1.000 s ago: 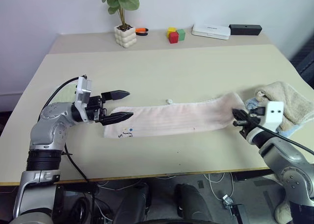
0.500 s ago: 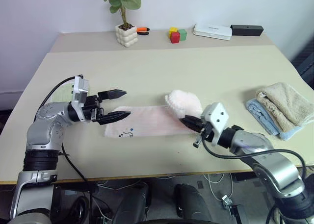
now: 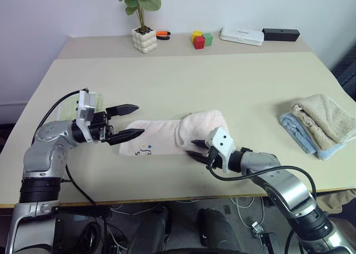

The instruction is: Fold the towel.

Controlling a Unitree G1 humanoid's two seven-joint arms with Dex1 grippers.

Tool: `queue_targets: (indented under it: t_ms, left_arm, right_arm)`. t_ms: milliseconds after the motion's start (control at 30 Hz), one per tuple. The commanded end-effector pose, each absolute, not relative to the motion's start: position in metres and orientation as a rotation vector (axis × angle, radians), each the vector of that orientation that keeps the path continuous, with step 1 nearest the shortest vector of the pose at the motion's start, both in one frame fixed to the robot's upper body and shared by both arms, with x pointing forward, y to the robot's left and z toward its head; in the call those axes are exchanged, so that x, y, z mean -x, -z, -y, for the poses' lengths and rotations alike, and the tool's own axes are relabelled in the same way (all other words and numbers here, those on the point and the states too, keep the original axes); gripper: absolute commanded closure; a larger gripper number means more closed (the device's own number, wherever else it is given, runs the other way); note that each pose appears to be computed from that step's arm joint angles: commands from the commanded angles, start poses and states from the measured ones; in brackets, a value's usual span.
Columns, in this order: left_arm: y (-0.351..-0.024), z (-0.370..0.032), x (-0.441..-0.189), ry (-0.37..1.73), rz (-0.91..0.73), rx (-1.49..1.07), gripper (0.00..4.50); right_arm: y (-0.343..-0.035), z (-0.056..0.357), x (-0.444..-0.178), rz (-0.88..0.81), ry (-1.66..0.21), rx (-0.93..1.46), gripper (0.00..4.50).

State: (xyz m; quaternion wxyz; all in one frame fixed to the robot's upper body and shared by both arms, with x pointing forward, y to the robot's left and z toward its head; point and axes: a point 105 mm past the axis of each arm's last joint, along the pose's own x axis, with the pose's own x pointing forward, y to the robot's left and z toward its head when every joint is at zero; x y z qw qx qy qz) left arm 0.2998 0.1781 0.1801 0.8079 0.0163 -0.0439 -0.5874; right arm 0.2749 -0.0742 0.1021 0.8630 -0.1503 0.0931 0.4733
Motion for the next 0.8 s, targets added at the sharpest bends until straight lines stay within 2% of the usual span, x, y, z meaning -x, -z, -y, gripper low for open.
queue_targets:
  t_ms: [33, 67, 133, 233, 333, 433, 500, 533, 600, 700, 800]
  left_arm:
    - [-0.191, -0.178, -0.297, 1.265, 0.135, -0.06, 0.0]
    - [-0.191, -0.177, -0.298, 1.269, 0.133, -0.057, 0.0]
    - [-0.191, -0.177, -0.298, 1.276, 0.134, -0.052, 0.0]
    - [-0.191, -0.174, -0.301, 1.282, 0.136, -0.05, 0.0]
    - [-0.193, -0.172, -0.302, 1.285, 0.145, -0.048, 0.0]
    - [-0.193, -0.17, -0.302, 1.289, 0.146, -0.046, 0.0]
    - [-0.193, -0.17, -0.301, 1.288, 0.146, -0.042, 0.0]
    - [-0.192, -0.17, -0.301, 1.287, 0.145, -0.043, 0.0]
    - [-0.192, -0.171, -0.299, 1.283, 0.14, -0.04, 0.0]
    - [-0.191, -0.173, -0.296, 1.269, 0.131, -0.034, 0.0]
    - [-0.189, -0.172, -0.292, 1.257, 0.119, -0.018, 0.0]
  right_arm:
    - [-0.132, 0.075, -0.269, -0.088, -1.047, 0.282, 0.62]
    - [-0.138, 0.075, -0.256, -0.093, -1.127, 0.234, 0.08]
    - [-0.148, 0.08, -0.23, -0.116, -1.281, 0.167, 0.03]
    - [-0.181, 0.102, -0.266, 0.008, -1.081, 0.043, 0.03]
    - [-0.196, 0.115, -0.295, 0.102, -0.91, 0.037, 0.03]
    - [-0.185, 0.12, -0.315, 0.092, -0.787, 0.096, 0.03]
    - [-0.177, 0.111, -0.316, 0.078, -0.819, 0.101, 0.03]
    - [-0.172, 0.105, -0.318, 0.07, -0.826, 0.083, 0.28]
    - [-0.15, 0.096, -0.329, 0.042, -0.791, 0.2, 0.93]
    - [-0.139, 0.091, -0.338, 0.054, -0.736, 0.08, 2.48]
    - [-0.124, 0.093, -0.345, 0.047, -0.695, 0.139, 4.09]
